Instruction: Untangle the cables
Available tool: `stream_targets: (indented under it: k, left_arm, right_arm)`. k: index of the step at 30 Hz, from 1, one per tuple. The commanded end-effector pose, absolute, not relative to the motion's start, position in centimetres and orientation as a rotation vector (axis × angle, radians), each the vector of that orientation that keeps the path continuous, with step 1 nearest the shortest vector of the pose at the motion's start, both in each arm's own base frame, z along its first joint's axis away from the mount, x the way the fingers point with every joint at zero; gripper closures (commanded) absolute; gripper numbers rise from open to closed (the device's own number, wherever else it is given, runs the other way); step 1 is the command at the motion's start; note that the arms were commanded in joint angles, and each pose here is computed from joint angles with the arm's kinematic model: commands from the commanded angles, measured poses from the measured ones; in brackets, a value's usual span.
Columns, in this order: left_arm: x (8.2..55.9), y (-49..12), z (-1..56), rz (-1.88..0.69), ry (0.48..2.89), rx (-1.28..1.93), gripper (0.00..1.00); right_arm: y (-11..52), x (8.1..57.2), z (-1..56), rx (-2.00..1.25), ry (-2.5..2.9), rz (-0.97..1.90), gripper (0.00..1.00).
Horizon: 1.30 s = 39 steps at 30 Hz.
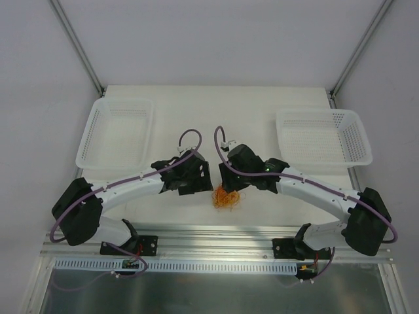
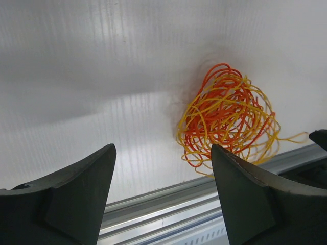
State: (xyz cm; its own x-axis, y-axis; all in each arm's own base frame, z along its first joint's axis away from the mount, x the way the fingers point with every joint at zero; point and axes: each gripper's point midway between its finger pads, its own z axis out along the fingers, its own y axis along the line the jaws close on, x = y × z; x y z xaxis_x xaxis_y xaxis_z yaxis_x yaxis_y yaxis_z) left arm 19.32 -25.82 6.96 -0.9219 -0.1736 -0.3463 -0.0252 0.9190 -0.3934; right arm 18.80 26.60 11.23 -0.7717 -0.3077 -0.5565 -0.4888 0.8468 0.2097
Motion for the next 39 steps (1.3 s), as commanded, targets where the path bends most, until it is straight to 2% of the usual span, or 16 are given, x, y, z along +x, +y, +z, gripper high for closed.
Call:
stream_targets:
  k: [1,7,13,24,28,32,33,35,39]
  left_arm:
    - [19.0,-26.5,8.9,-0.672,2.638,-0.131,0.25]
    - [17.9,-27.3,9.0,-0.768,2.638,-0.065,0.25]
    - [17.3,-28.7,9.0,-0.807,2.642,0.013,0.25]
    - [16.4,-30.5,8.7,-0.839,2.648,0.119,0.25]
    - [16.3,-30.7,8.6,-0.839,2.650,0.125,0.25]
    - [16.3,-30.9,8.3,-0.828,2.656,0.123,0.25]
    - [16.3,-30.8,8.2,-0.822,2.657,0.121,0.25]
    - [16.4,-30.8,8.1,-0.816,2.659,0.108,0.24]
    - [16.6,-30.8,8.2,-0.809,2.651,0.098,0.25]
  right_arm:
    - [26.2,19.4,13.1,-0.654,2.485,0.534,0.51]
    - [26.1,19.0,12.9,-0.746,2.491,0.591,0.53]
    - [26.0,19.1,10.3,-0.793,2.517,0.592,0.63]
    - [25.2,20.4,6.8,-0.736,2.543,0.591,0.72]
    - [25.8,20.3,6.8,-0.746,2.537,0.630,0.81]
    - [26.3,20.0,6.9,-0.757,2.531,0.684,0.84]
    - [26.4,19.9,6.8,-0.755,2.533,0.691,0.87]
    - [26.3,19.7,7.0,-0.747,2.537,0.697,0.99]
    - [26.8,19.7,9.2,-0.703,2.497,0.748,1.00]
